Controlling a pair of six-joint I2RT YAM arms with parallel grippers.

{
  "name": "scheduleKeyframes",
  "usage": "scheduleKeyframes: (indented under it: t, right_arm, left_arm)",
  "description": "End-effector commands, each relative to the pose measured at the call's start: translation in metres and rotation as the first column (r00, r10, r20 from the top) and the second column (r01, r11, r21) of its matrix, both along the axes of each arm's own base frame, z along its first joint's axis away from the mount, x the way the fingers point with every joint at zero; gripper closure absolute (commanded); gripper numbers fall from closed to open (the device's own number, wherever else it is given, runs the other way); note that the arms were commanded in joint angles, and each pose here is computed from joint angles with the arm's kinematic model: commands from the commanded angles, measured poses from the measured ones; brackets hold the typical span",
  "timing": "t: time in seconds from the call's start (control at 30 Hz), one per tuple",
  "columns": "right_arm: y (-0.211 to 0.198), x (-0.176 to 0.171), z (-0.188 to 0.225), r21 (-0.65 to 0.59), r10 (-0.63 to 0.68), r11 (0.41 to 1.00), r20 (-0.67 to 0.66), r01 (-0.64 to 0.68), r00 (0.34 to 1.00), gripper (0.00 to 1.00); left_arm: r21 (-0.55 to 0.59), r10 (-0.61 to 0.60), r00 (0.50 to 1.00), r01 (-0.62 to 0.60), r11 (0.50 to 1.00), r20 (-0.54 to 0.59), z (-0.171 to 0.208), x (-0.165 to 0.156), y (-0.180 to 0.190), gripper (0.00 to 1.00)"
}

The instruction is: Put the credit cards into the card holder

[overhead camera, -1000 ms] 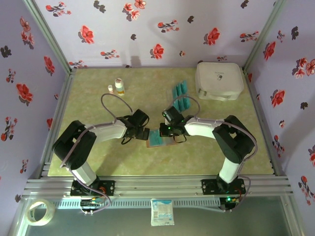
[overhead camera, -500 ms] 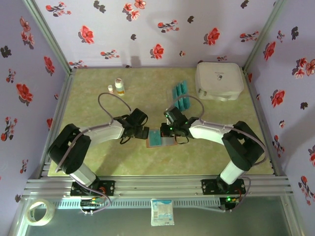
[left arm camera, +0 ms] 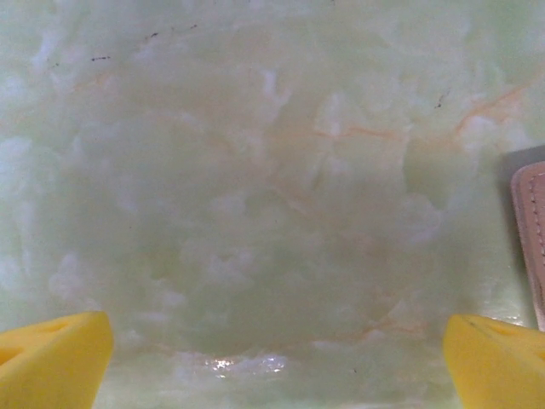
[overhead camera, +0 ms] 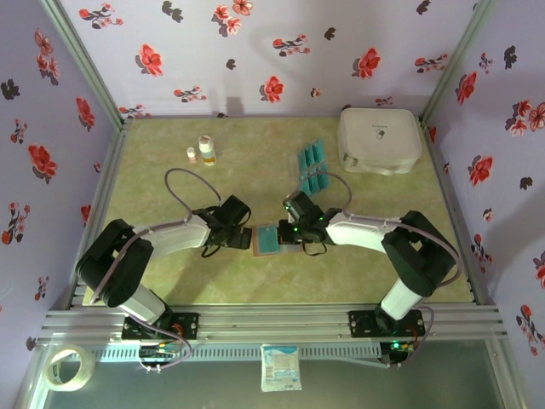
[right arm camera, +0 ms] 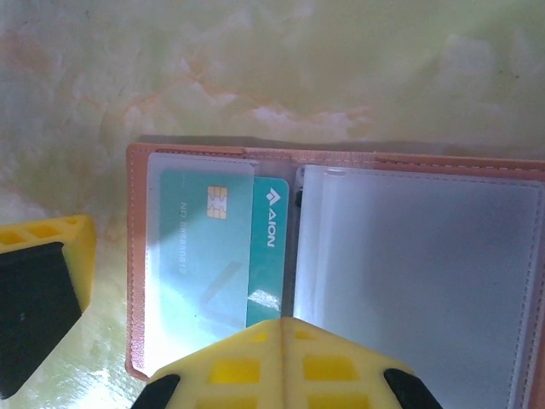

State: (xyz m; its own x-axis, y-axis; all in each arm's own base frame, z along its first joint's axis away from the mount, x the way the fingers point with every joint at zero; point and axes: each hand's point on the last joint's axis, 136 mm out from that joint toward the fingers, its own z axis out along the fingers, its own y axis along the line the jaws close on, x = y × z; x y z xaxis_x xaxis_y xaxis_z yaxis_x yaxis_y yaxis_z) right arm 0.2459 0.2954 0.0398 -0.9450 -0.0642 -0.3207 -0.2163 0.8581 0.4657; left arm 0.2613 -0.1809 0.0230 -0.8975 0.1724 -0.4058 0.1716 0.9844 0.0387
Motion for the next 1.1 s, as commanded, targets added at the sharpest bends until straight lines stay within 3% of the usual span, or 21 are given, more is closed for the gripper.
scheduleKeyframes:
  t: [0.0,0.43,1.07]
  right_arm:
    - [0.011,0.007,0.003,0.018,-0.006,1.000,0.009,0.006,1.000,1.00]
    - [0.002,0.006,-0.016,-0.048,-0.007,0.999,0.000,0.007,1.000,1.00]
    - [0.026,0.001,-0.016,0.005,0.035,0.999,-0.032,-0.035,0.999,1.00]
  left_arm:
    - [-0.019,0.009,1.000,-0.009,1.000,-0.004,0.000,-0.001,-0.004,0.00]
    - [-0.014,-0.006,1.000,0.006,1.000,-0.015,-0.006,-0.001,-0.010,0.00]
    - [-0.005,-0.025,0.999,0.025,1.000,-0.031,-0.015,0.001,-0.020,0.00]
